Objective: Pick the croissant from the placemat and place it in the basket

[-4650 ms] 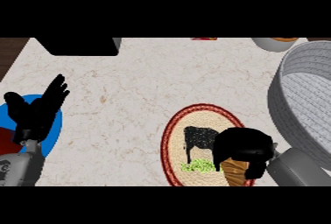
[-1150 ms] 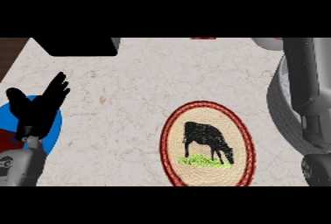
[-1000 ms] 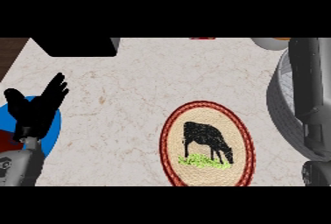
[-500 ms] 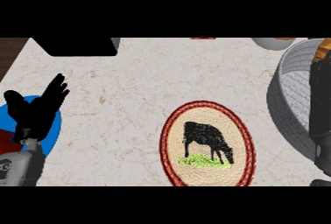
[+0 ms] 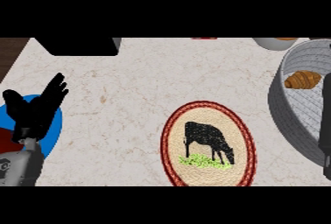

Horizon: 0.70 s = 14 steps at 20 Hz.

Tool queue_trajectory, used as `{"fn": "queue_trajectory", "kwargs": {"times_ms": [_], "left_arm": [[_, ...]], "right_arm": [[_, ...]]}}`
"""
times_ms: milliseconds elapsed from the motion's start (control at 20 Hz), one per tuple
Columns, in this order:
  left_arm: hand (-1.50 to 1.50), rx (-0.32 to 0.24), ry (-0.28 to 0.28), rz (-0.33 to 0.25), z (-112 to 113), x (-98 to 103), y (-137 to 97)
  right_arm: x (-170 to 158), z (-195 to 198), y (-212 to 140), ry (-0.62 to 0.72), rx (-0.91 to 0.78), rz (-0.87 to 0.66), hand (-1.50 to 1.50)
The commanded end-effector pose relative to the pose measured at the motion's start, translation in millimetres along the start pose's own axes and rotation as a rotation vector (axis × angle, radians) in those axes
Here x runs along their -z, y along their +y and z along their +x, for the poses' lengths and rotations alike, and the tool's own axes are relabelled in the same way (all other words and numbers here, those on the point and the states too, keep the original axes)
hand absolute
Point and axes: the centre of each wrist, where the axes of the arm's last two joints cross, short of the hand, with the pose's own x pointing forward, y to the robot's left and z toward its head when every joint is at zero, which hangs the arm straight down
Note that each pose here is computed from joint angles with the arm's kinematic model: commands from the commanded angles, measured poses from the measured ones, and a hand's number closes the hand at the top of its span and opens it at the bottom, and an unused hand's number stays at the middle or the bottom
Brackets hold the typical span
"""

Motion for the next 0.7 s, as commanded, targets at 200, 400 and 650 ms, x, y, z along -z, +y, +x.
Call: {"fn": "queue_trajectory", "kwargs": {"times_ms": [200, 400, 650], "left_arm": [[0.00, 0.019, -0.003, 0.022, 10, 6, 15], [0.00, -0.014, 0.013, 0.027, -12, -2, -1], [0.00, -0.009, 0.021, 0.032, -16, -10, 12]], "right_arm": [[19, -1, -36, 0.133, 0.273, -0.185, -1.50], [30, -14, -74, 0.193, 0.406, -0.283, -1.50], [1, -73, -115, 0.249, 0.437, -0.251, -1.50]]}}
